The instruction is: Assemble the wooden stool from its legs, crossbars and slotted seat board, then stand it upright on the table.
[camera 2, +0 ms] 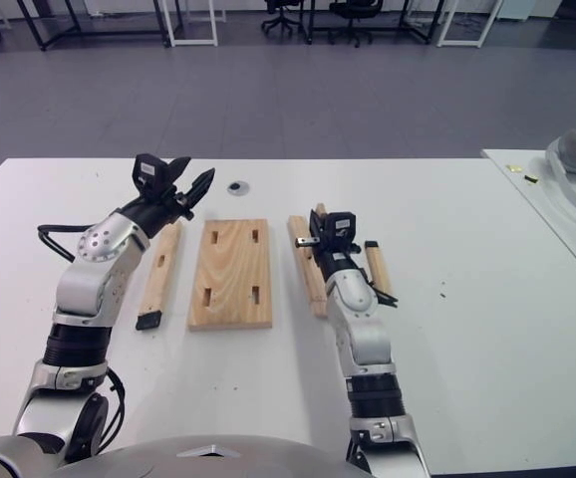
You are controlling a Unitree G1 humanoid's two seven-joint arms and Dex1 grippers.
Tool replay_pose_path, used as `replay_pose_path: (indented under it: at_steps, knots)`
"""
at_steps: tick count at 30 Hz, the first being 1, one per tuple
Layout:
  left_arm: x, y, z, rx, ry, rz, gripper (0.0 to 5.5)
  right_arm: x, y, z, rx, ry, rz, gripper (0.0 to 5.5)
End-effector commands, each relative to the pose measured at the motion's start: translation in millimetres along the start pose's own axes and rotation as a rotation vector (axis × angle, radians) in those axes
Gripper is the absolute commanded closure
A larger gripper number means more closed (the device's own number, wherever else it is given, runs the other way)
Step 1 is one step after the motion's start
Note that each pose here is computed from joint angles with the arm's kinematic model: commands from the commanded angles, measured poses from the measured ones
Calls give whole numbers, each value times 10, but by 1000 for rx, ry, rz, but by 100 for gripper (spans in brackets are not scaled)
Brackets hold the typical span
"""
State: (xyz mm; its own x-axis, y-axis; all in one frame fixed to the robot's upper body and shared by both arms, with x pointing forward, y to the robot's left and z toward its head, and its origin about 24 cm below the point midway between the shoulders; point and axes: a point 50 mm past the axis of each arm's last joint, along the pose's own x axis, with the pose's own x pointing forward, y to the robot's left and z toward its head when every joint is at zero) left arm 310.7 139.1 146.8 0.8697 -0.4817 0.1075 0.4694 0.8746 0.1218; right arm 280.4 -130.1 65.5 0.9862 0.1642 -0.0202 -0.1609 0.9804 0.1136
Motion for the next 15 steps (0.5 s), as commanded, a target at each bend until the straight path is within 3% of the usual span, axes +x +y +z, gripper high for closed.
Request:
replay_pose_path:
  at_steps: [1,10,15]
  knots:
    - [-14,21,-17,20,14,9,283,-289,-143,-723,15,390,-45,509]
    - [-2,33,-15,26,13,16,283,-138,-102,-303,21,141,-8,509]
    - [-2,39,-13,26,9,21,283,-114,-34,-115,12,40,44,396]
